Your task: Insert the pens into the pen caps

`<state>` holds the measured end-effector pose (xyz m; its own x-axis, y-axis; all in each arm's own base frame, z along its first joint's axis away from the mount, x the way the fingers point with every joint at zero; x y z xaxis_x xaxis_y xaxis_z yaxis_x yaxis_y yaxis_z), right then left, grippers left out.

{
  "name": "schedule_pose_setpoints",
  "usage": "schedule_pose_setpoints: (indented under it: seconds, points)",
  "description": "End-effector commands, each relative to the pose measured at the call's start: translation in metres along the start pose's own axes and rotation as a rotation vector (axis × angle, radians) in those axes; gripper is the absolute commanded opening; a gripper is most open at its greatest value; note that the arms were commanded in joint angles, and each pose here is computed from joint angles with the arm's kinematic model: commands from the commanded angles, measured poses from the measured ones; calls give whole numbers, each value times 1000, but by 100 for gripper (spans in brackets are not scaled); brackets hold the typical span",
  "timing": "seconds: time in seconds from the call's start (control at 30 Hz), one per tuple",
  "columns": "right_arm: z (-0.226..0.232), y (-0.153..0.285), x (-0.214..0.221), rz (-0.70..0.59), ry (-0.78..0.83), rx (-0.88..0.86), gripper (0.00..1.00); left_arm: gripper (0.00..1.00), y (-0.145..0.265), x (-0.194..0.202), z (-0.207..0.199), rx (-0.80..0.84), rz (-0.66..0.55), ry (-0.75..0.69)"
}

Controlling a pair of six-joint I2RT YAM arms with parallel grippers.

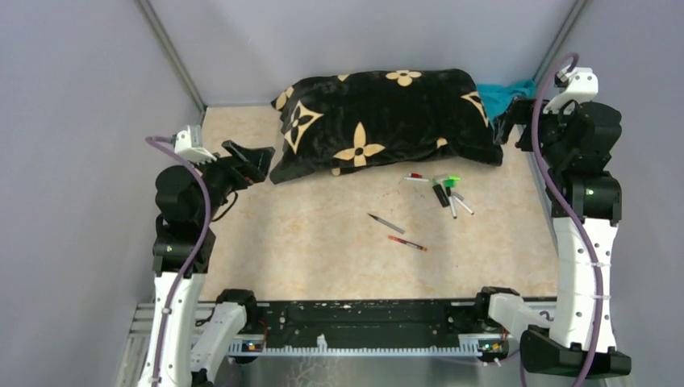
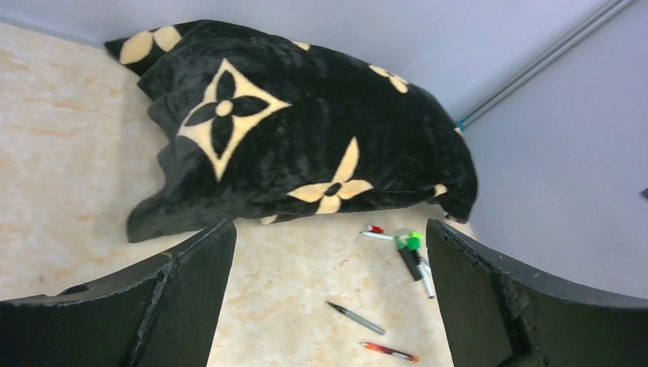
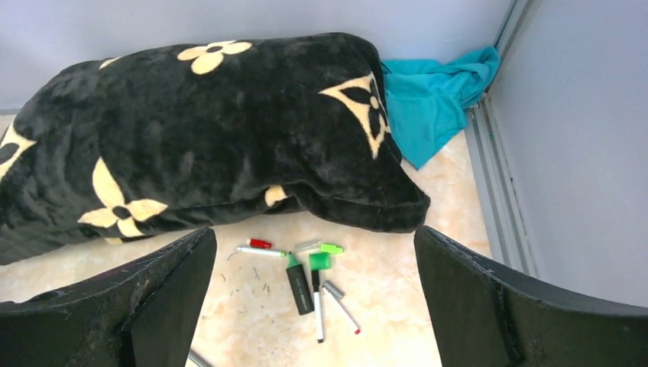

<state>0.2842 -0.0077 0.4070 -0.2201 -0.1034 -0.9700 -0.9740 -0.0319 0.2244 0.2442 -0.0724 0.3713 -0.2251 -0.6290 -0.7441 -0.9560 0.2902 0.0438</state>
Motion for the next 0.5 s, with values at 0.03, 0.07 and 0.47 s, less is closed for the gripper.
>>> schedule_pose_setpoints:
  seconds: [0.03,0.07,0.47]
  points:
    - [8,-8,4,11,-56,-44,99,99,8,3,-14,52,-1,156]
    - [10,-9,7,17,-53,-56,99,99,10,2,-17,59,-1,186]
    - [37,-15,46,8,123,-280,99,99,-1,-55,-81,56,51,503]
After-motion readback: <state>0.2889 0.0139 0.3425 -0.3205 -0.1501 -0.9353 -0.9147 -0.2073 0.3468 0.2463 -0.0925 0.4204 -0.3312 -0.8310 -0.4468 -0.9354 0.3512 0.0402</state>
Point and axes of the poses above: each gripper's point midway between its finger pads, its own y axis back along the fingers, its own z axis along the line the jaws close on, x = y × z, the point moved 3 cm from there along y, back along the fingers, and after that the axes turned 10 degrees about y, right-handed, at the moved point
